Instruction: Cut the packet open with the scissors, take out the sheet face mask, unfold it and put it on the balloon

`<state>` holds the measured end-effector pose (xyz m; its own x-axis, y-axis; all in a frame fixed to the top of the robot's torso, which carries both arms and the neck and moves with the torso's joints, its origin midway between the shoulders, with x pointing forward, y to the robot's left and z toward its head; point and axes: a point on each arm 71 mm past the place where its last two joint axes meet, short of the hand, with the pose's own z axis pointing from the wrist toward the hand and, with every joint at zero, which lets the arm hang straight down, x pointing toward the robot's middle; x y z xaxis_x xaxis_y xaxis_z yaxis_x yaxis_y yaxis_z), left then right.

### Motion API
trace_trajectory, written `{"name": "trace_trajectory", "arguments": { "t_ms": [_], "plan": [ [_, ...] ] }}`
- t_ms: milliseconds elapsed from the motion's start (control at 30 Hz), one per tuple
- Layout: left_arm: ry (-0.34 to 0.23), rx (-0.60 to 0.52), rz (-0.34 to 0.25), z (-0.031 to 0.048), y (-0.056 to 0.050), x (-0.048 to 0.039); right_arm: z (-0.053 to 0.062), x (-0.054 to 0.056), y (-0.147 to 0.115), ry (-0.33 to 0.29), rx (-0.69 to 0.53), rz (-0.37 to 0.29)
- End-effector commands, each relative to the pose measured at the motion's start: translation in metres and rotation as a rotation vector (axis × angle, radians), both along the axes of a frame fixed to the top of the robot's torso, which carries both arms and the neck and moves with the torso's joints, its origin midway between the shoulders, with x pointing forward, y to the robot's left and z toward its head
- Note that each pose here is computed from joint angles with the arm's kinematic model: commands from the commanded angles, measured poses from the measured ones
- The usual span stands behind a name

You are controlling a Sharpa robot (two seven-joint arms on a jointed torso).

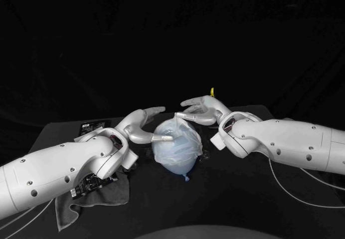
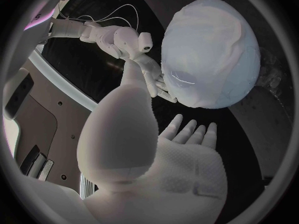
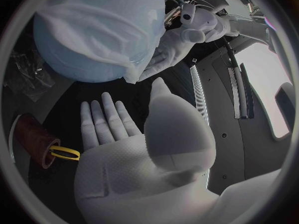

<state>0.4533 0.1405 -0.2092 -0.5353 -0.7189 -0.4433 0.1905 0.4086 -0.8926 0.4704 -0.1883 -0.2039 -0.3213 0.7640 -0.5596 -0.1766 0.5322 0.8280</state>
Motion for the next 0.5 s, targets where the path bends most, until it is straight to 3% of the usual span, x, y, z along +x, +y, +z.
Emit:
{"name": "trace_trajectory", "arguments": {
  "t_ms": [33, 500],
  "plan": [
    [-0.023, 0.025, -0.042, 0.0002, -0.0044, 0.0003, -0.0024, -0.0008, 0.0028, -0.005, -0.009, 0.038],
    [-0.031, 0.128, -0.064, -0.0071, -0.0123, 0.0056, -0.011, 0.0012, 0.0022, 0.015, -0.028, 0.021]
  ]
}}
